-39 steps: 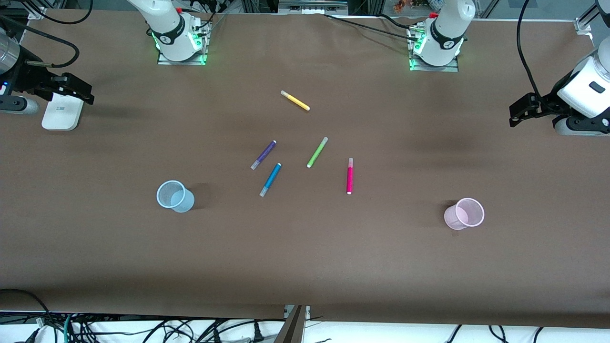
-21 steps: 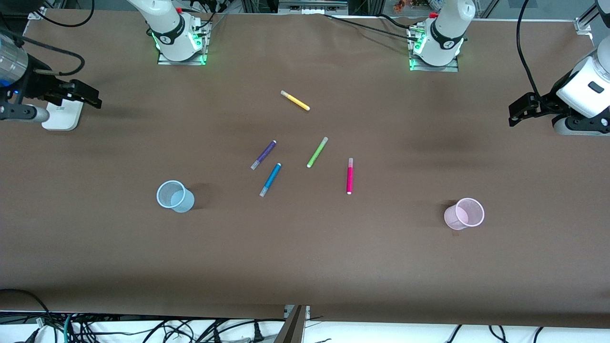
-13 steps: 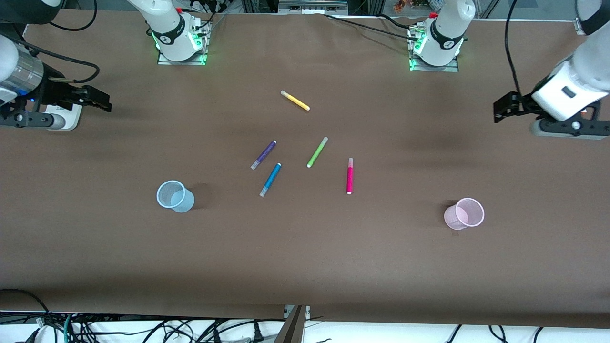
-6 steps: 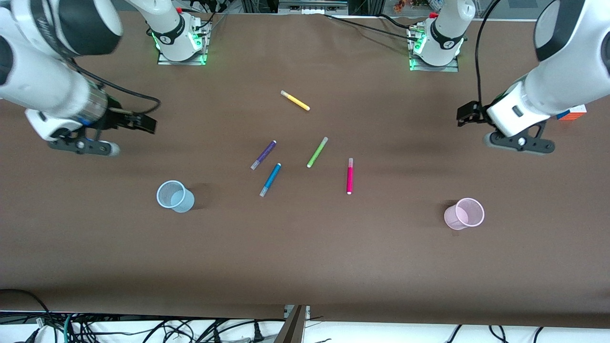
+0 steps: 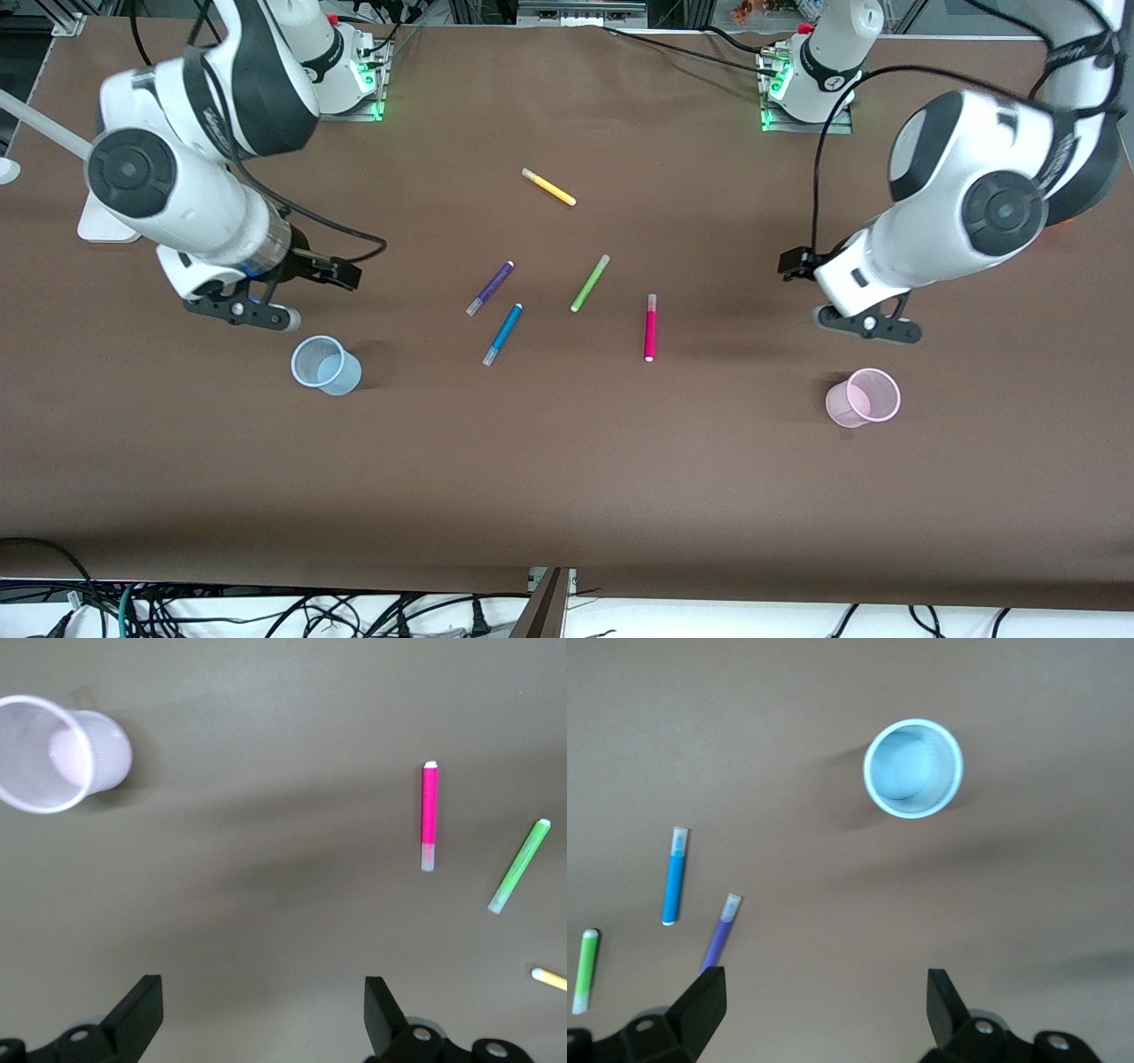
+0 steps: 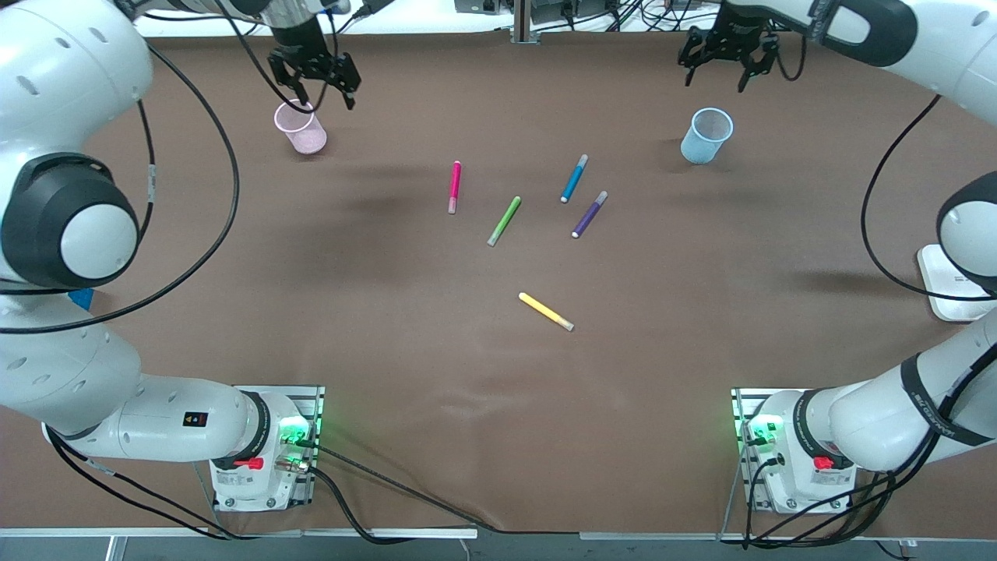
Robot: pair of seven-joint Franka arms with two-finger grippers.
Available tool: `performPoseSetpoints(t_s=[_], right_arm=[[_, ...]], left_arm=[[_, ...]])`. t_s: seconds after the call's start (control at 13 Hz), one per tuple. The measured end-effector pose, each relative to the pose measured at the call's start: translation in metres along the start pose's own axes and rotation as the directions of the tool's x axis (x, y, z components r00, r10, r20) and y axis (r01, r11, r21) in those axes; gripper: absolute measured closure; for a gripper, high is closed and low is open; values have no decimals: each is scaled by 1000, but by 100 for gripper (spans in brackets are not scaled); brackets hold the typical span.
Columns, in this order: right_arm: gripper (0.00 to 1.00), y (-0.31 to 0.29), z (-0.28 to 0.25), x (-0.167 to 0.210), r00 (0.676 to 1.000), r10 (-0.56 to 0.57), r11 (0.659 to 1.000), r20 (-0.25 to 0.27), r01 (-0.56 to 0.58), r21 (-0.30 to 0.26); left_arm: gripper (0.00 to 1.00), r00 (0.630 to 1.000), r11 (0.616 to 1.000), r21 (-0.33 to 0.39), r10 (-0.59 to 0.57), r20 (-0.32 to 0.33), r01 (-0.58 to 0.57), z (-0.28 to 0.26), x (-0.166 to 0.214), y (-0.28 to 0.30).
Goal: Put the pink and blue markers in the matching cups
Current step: 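Move the left gripper to the pink marker while the right gripper reaches blue, then grasp the pink marker with the left gripper while the right gripper grasps blue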
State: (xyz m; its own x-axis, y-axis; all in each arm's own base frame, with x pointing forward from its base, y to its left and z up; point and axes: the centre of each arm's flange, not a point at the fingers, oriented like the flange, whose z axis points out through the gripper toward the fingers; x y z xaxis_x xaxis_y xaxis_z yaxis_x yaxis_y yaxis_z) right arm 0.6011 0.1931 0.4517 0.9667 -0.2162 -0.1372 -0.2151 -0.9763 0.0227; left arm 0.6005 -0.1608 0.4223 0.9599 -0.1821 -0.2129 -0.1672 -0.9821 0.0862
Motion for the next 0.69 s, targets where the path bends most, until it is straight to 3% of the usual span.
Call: performPoseSetpoints(t_s=[0.31, 0.69], right_arm=[[0, -24, 51, 17, 999, 50, 998, 22, -50, 34], [0, -92, 126, 12, 994, 111, 993, -13, -110, 50]], left_arm=[[0, 1000, 1000, -13, -22, -12, 22, 63, 26, 48], [0, 997, 1000, -28, -14, -78, 12, 163, 28, 88]])
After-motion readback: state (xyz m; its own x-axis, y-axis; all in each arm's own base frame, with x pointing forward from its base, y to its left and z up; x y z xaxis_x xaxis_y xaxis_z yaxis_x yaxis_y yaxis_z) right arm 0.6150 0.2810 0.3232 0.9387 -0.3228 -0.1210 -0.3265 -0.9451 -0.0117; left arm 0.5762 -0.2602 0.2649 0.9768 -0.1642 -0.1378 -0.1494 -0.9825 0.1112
